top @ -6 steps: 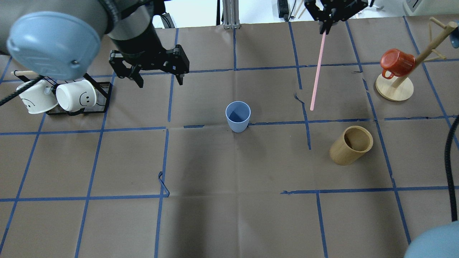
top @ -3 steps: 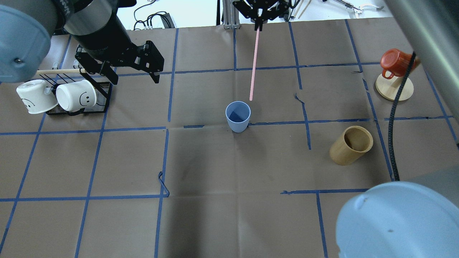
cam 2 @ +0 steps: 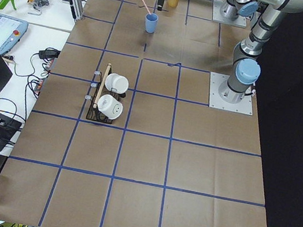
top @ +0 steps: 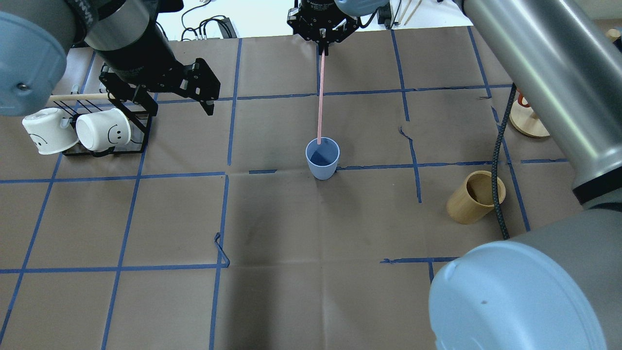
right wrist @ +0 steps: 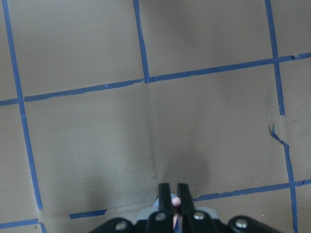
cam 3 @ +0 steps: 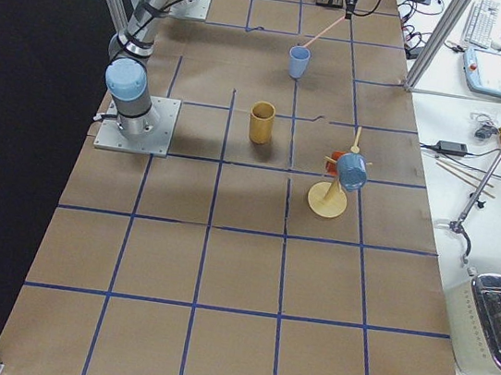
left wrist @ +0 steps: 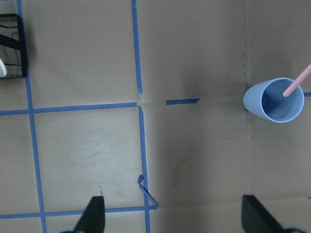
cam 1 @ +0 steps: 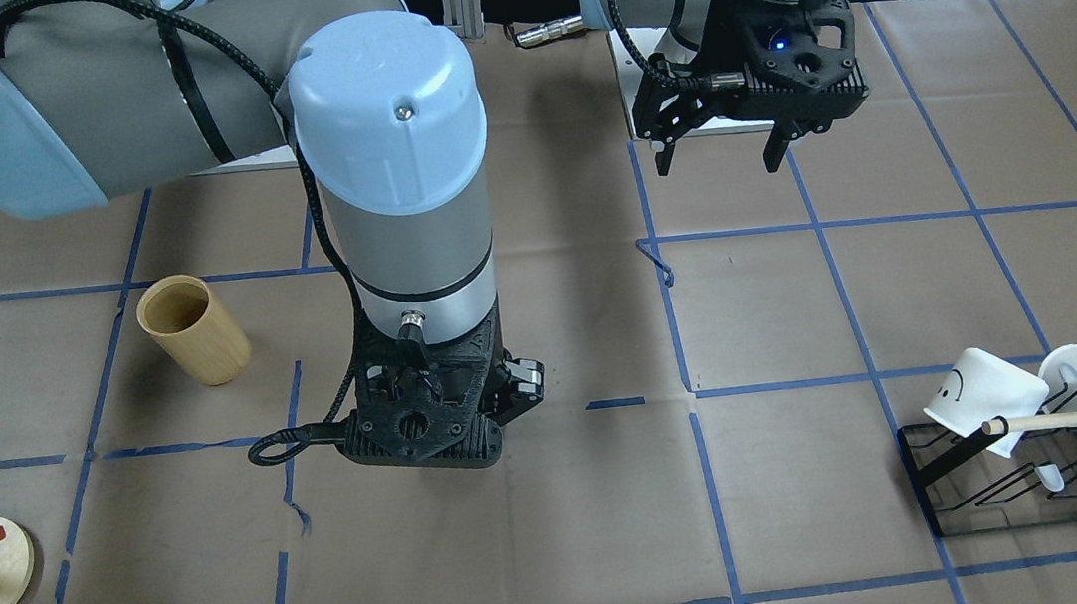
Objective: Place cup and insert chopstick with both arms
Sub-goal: 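Lower the pink chopstick into the light blue cup with the right gripper, then open the right gripper and release the chopstick in the cup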
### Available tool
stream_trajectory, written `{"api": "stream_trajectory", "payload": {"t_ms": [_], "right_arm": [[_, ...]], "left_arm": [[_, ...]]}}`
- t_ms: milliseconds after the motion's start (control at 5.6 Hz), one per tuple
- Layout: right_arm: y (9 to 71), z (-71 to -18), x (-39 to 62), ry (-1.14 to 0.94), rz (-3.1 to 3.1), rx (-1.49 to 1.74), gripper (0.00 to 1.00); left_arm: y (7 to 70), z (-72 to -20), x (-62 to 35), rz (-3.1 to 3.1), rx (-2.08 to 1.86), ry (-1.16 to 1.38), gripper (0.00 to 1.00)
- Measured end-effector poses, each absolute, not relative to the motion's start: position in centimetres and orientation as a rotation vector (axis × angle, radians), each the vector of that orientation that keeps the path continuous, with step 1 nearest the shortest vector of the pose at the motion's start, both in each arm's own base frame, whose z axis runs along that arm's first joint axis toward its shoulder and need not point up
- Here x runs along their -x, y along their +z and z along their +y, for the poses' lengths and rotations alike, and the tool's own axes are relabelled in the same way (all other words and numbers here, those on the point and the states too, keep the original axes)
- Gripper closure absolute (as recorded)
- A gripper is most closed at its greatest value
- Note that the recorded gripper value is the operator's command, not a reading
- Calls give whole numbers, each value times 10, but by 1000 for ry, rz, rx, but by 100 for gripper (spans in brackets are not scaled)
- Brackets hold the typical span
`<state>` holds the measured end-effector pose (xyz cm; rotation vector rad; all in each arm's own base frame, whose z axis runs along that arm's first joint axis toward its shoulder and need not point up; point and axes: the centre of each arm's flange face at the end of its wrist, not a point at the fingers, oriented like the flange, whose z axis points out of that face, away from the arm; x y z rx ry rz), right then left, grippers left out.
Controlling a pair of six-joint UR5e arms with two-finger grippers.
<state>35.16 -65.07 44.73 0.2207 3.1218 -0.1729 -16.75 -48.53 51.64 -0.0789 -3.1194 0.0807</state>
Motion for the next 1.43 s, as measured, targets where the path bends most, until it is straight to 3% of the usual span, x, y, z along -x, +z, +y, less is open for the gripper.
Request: {"api": "stream_trajectory", "payload": {"t_ms": [536, 714, 1429], "right_arm": [[403, -642, -358, -124, 3133, -204, 86], [392, -639, -358, -90, 3140, -200, 1], [384, -635, -355, -68, 3142, -188, 0]], "left_arm": [[518, -487, 168, -3119, 70, 87, 1], [519, -488, 168, -3118, 68, 88, 1], [519, -488, 168, -3119, 68, 90, 1]]}}
